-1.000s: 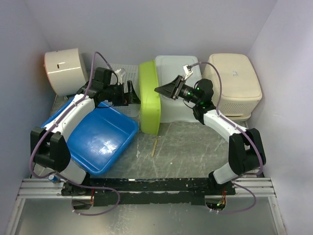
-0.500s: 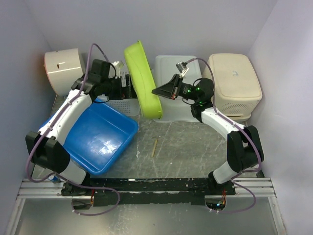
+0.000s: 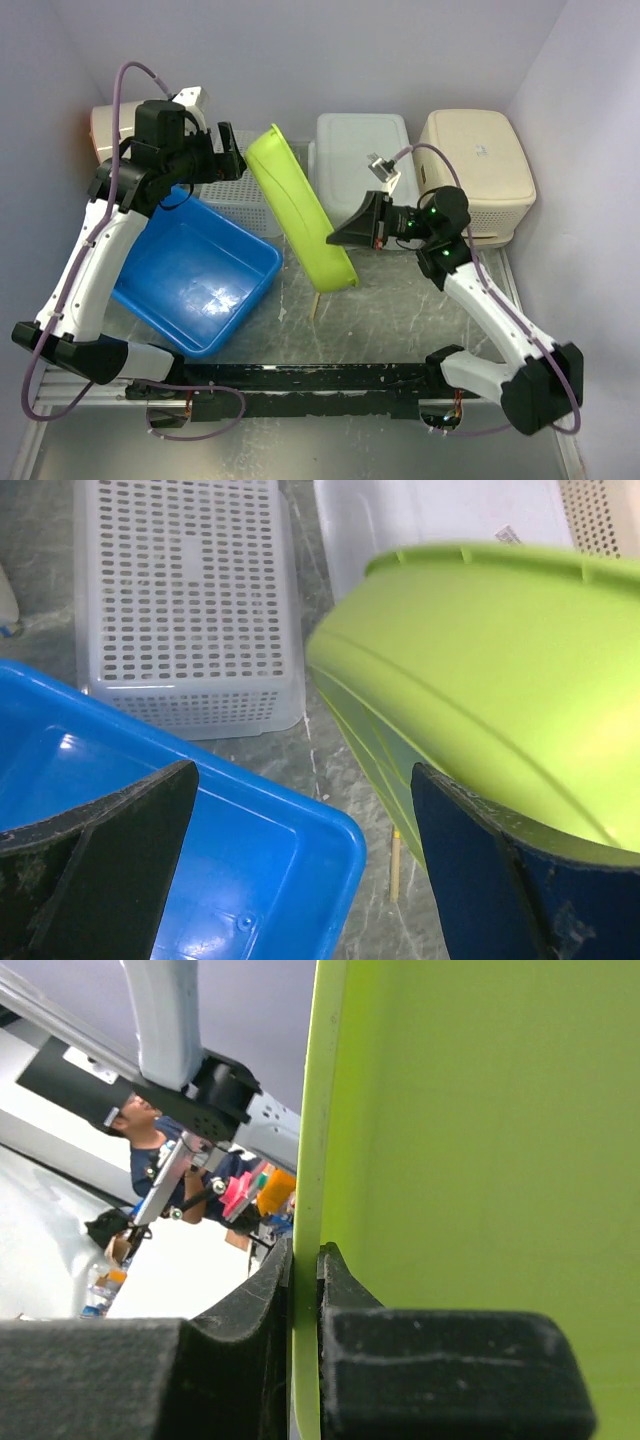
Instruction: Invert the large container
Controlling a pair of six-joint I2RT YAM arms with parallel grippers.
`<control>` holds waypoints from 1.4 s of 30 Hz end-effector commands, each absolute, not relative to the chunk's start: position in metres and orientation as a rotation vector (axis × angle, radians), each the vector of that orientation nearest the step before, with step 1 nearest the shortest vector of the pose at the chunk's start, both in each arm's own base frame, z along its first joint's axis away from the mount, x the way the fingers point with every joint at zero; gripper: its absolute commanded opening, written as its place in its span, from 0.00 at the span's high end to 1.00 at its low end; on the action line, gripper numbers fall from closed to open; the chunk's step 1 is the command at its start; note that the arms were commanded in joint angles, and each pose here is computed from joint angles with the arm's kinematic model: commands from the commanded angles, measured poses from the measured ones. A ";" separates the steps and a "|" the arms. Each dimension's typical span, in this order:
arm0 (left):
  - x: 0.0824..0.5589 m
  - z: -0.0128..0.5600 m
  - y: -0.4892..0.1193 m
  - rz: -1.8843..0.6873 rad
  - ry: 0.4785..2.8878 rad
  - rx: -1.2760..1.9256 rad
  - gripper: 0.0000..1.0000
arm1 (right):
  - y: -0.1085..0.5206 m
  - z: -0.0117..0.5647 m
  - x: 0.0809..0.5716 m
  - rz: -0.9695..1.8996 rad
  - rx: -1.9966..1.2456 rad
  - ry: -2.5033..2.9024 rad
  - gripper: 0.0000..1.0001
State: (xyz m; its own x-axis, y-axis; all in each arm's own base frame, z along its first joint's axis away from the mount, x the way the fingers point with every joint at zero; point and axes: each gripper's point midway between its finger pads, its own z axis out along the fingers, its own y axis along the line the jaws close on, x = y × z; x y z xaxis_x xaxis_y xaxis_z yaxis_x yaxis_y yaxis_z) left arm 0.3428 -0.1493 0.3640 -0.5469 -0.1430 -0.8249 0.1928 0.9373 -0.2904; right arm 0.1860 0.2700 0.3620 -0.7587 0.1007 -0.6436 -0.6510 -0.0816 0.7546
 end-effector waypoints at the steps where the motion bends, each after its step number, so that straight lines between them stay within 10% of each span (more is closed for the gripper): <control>1: 0.347 0.369 -0.144 -0.389 2.054 0.016 0.00 | 0.255 0.316 0.151 1.815 -0.637 1.895 1.00; 18: 0.354 0.365 -0.195 -0.636 2.000 0.261 0.00 | 0.219 0.320 0.063 1.970 -0.628 2.161 1.00; 42: 0.366 0.315 -0.211 -0.676 2.134 0.293 0.00 | 0.189 0.199 0.128 1.606 0.120 2.642 0.94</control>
